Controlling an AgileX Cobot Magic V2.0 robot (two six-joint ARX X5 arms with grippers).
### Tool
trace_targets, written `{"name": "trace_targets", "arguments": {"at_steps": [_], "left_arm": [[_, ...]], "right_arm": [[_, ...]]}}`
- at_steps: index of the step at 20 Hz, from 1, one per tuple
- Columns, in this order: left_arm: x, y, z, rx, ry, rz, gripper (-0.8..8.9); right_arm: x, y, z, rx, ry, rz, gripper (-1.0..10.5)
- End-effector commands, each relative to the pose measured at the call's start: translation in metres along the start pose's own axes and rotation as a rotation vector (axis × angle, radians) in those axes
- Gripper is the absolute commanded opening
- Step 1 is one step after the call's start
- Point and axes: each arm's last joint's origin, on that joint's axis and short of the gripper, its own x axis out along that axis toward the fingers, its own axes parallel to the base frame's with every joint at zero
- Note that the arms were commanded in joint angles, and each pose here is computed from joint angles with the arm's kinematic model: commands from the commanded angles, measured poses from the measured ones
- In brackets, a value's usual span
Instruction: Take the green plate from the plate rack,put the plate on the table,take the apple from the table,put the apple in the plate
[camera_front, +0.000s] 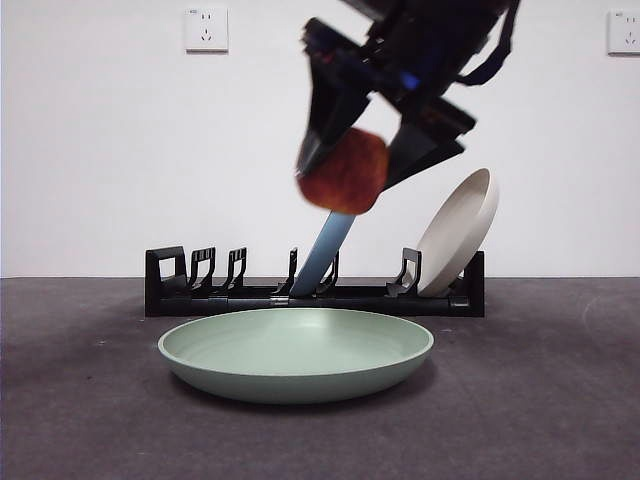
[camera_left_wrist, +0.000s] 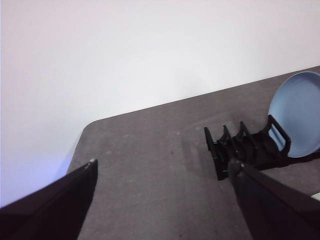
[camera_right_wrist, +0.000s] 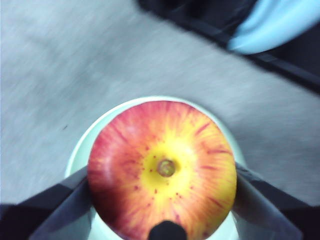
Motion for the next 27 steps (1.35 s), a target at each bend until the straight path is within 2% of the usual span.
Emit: {"name": "trace_targets", "arguments": {"at_steps": [1,5,12,13,18,19,20,27], "left_arm": [[0.0,0.002,0.0,0.005,0.001,0.016,4.35],[0.0,0.001,-0.001,0.01,0.006,0.007,4.35],[0.0,0.001,-0.004,0.025,0.027,0.004,4.35],[0.0,0.001,-0.004,0.026,0.03,0.004,4.35],[0.0,0.002,-0.006,0.026,0.045,0.005,4.35],[0.0,0.002,-0.006,0.027,0.045,0.005,4.35],[0.0,0.002,-0.006,0.027,0.045,0.004,4.35],[0.0,0.002,-0.006,0.029,0.047,0.003,4.35]], "right_arm": [[0.018,0.007,-0.005,-0.01,0.039,-0.017,-0.1],[0.052,0.013,-0.018,-0.023,0.139,-0.013,-0.1],[0.096,0.007,-0.043,-0.022,0.282,-0.02,-0.1],[0.097,0.008,-0.043,-0.024,0.285,-0.018,0.3],[0.097,0.011,-0.043,-0.026,0.287,-0.016,4.4],[0.097,0.011,-0.043,-0.027,0.287,-0.018,4.9],[0.097,0.011,-0.043,-0.027,0.286,-0.019,5.1],[0.094,0.012,-0.041,-0.029,0.274,-0.017,5.1]]}}
